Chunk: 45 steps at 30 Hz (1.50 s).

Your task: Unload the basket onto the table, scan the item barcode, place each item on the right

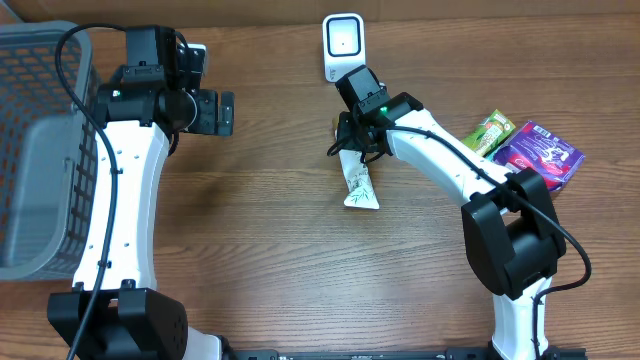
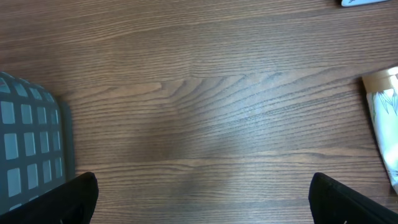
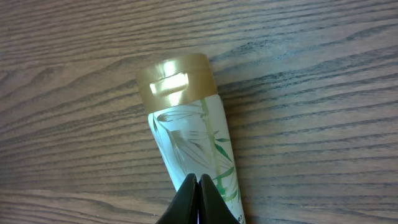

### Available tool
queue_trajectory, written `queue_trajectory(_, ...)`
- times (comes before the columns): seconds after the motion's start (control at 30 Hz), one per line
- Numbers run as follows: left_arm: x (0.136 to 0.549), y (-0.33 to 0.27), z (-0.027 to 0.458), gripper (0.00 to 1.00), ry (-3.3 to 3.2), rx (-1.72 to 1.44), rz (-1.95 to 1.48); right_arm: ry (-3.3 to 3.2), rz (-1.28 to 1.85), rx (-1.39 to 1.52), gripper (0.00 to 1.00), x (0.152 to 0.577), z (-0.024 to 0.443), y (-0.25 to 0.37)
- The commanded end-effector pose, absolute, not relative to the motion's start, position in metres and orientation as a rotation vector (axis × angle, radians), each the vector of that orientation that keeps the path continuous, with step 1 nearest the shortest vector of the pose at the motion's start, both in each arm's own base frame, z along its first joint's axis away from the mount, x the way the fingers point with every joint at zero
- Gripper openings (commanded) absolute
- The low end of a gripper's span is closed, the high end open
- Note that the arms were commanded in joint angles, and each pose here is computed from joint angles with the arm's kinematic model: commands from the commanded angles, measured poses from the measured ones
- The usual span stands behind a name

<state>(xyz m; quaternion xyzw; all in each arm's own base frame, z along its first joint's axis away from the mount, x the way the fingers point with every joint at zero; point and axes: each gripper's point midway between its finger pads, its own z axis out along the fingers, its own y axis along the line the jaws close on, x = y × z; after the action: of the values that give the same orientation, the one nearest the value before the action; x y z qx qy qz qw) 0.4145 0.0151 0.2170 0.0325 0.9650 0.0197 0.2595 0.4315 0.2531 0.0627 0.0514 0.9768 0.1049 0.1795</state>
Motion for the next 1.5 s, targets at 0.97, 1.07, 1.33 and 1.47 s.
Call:
queue_trajectory(0.97,0.413,0.016,0.228,0.99,2.585,0.06,0.05,3.095,0.519,0.242,0.35,0.373,-0.031,0.303)
queue_trajectory(1.07,0.413,0.017,0.229,1.0,2.585,0.059,0.05,3.039,0.396,0.123,0.5,0.388,-0.005,0.293)
queue_trajectory(1.33,0.413,0.017,0.228,1.0,2.585,0.059,0.05,2.833,-0.068,-0.288,0.56,0.407,0.066,0.265)
queue_trajectory(1.47,0.413,0.017,0.228,1.0,2.585,0.059,0.05,2.778,-0.191,-0.377,0.56,0.393,0.065,0.278)
